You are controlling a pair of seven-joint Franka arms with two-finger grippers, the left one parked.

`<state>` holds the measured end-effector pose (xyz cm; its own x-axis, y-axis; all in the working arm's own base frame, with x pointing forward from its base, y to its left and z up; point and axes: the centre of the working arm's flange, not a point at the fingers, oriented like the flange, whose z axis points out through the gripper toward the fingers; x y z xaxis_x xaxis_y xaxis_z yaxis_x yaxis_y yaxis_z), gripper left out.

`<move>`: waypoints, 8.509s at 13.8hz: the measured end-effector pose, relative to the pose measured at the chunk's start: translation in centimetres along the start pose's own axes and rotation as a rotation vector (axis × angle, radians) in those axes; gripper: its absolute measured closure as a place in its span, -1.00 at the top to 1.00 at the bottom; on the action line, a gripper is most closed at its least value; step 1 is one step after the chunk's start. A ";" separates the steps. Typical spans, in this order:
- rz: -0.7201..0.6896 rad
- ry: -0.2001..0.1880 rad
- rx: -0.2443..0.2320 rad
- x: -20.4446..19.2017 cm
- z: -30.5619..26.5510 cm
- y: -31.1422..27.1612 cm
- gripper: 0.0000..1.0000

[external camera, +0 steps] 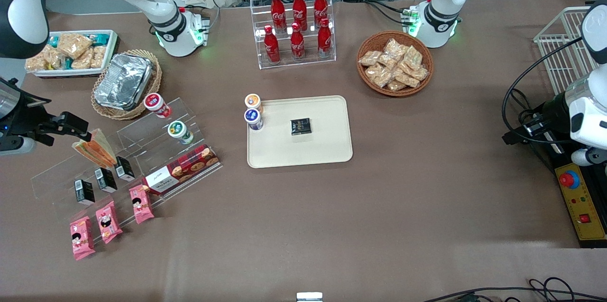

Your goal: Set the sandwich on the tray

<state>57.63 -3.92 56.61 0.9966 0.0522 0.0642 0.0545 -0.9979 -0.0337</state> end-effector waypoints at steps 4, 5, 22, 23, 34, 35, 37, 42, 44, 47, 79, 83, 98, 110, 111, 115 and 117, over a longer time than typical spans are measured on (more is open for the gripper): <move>0.002 -0.014 0.002 -0.2 0.1 0.2 0.98; 0.002 -0.015 0.002 -0.2 0.1 0.1 0.98; -0.672 -0.123 0.068 -3.6 4.4 9.1 0.98; -0.677 -0.125 0.069 -3.7 5.3 9.0 0.98; -0.627 -0.122 0.042 -4.9 16.0 11.7 0.98; -0.624 -0.120 0.039 -5.1 16.5 11.9 0.98; -0.624 -0.118 0.036 -5.4 17.5 11.8 0.98; -0.624 -0.116 0.038 -5.7 18.4 11.6 0.79; -0.627 -0.116 0.040 -5.6 18.5 11.4 0.34; -0.628 -0.114 0.042 -5.6 18.5 11.2 -0.21; -1.586 0.012 0.042 -4.8 27.8 -46.1 -0.61; -1.623 0.035 0.035 -5.7 32.7 -48.4 -0.61; -1.572 -0.010 0.026 -2.4 30.2 -45.6 1.00; -0.829 -0.047 -0.015 5.5 7.8 -14.7 1.00; -0.746 -0.045 -0.013 5.3 6.5 -12.6 1.00; -0.374 -0.049 -0.006 3.1 1.6 -8.6 1.00; -0.204 -0.060 -0.025 1.7 -0.5 -7.8 1.00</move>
<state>58.84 3.93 57.52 0.9671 0.2543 0.0074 0.2543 -0.9671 -0.0014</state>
